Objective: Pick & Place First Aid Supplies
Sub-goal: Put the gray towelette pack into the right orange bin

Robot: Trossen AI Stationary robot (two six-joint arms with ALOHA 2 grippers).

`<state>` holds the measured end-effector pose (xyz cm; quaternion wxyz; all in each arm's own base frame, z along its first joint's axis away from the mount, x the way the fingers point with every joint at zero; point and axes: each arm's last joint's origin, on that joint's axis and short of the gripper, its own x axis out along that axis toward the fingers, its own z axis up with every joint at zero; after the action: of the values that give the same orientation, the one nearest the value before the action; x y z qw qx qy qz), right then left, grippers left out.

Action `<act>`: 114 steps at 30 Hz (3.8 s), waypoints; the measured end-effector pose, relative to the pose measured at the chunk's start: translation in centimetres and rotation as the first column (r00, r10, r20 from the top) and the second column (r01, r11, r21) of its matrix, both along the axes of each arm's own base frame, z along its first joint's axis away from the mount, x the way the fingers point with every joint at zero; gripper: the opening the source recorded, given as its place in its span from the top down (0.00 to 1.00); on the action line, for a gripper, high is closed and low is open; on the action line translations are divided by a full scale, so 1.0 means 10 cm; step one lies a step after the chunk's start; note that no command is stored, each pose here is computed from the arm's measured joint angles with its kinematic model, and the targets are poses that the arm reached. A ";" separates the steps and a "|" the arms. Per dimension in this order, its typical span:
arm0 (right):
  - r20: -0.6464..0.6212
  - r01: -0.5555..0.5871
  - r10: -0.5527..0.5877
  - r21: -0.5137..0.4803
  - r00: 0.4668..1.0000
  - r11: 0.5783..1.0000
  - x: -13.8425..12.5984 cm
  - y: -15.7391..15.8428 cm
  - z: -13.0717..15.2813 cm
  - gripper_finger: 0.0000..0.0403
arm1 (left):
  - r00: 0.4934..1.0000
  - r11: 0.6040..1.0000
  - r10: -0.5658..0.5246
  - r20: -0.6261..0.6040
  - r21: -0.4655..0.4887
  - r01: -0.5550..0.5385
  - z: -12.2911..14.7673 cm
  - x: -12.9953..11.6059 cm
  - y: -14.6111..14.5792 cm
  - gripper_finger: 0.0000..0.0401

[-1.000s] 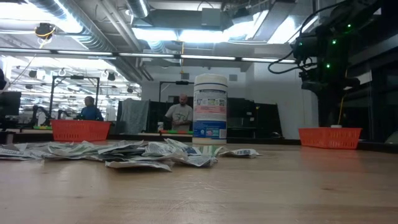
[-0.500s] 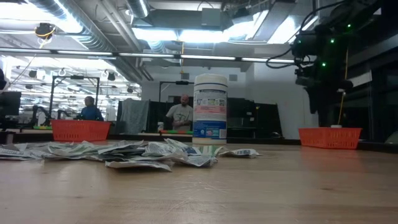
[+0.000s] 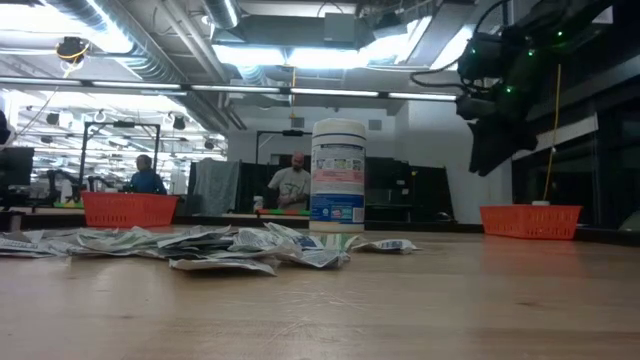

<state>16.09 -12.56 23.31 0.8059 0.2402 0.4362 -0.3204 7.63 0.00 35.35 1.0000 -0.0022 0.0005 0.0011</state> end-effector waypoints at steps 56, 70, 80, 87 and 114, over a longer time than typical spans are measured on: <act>-0.007 -0.742 0.747 -0.125 0.665 0.659 1.68 2.27 -0.12 0.76 | 1.000 1.000 0.000 0.000 0.000 0.000 0.00 0.00 0.00 0.99; -0.179 -0.713 0.690 -0.194 0.701 0.674 1.79 2.36 -0.51 0.58 | 1.000 1.000 0.000 0.000 0.000 0.000 0.00 0.00 0.00 0.99; -0.210 -0.717 0.686 -0.187 0.697 0.671 1.84 2.35 -0.76 0.55 | 1.000 1.000 0.000 0.000 0.000 0.000 0.00 0.00 0.00 0.99; -0.213 -0.685 0.652 -0.186 0.728 0.704 1.92 2.25 -0.92 0.58 | 1.000 1.000 0.000 0.000 0.000 0.000 0.00 0.00 0.00 0.99; -0.200 -0.593 0.561 -0.172 0.803 0.787 1.95 2.13 -0.98 0.99 | 1.000 1.000 0.000 0.000 0.000 0.000 0.00 0.00 0.00 0.99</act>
<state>35.56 8.77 13.51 0.8549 -0.0209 0.5038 -0.1217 7.62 0.00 35.34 1.0000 -0.0022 0.0005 0.0010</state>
